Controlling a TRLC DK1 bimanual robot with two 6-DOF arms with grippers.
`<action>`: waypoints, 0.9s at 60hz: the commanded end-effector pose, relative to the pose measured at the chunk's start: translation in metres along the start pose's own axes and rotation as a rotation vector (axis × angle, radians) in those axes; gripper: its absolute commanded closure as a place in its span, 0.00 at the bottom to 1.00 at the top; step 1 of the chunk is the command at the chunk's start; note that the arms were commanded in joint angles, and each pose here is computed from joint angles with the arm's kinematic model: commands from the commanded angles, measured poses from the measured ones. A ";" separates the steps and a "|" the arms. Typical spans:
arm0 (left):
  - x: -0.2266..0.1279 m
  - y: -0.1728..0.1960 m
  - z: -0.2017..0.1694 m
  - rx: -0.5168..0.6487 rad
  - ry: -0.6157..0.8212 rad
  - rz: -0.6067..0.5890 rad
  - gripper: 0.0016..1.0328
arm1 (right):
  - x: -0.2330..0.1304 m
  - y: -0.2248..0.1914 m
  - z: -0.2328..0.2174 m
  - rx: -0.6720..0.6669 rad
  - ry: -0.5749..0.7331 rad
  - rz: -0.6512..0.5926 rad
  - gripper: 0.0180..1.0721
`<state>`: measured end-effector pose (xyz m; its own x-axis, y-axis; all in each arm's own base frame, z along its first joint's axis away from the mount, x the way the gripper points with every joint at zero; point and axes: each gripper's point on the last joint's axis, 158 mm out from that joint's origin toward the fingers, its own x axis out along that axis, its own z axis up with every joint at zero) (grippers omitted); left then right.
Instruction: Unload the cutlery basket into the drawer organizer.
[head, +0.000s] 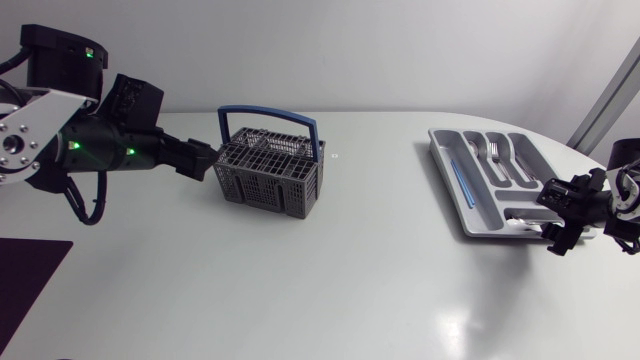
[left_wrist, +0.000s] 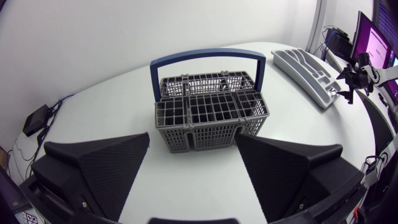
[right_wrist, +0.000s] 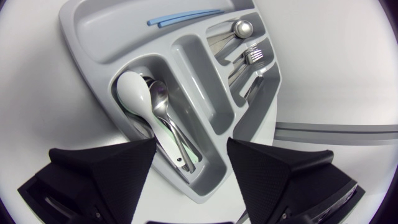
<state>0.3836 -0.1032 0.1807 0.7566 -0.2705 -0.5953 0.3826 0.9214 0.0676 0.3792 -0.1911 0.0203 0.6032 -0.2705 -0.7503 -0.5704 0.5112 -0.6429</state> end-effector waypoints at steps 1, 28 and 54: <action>-0.005 0.005 -0.008 0.018 -0.002 0.019 0.04 | -0.016 -0.010 0.005 0.037 -0.031 -0.039 0.04; -0.023 0.028 -0.019 0.006 -0.026 0.084 0.04 | -0.079 -0.031 0.041 0.305 -0.214 -0.100 0.04; -0.043 0.053 -0.039 -0.013 -0.058 0.167 0.04 | -0.115 -0.023 0.071 0.506 -0.294 -0.133 0.04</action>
<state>0.3555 -0.0395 0.1821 0.8309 -0.1504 -0.5358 0.2537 0.9593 0.1241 0.3664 -0.1209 0.1307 0.8114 -0.1563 -0.5632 -0.2236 0.8072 -0.5462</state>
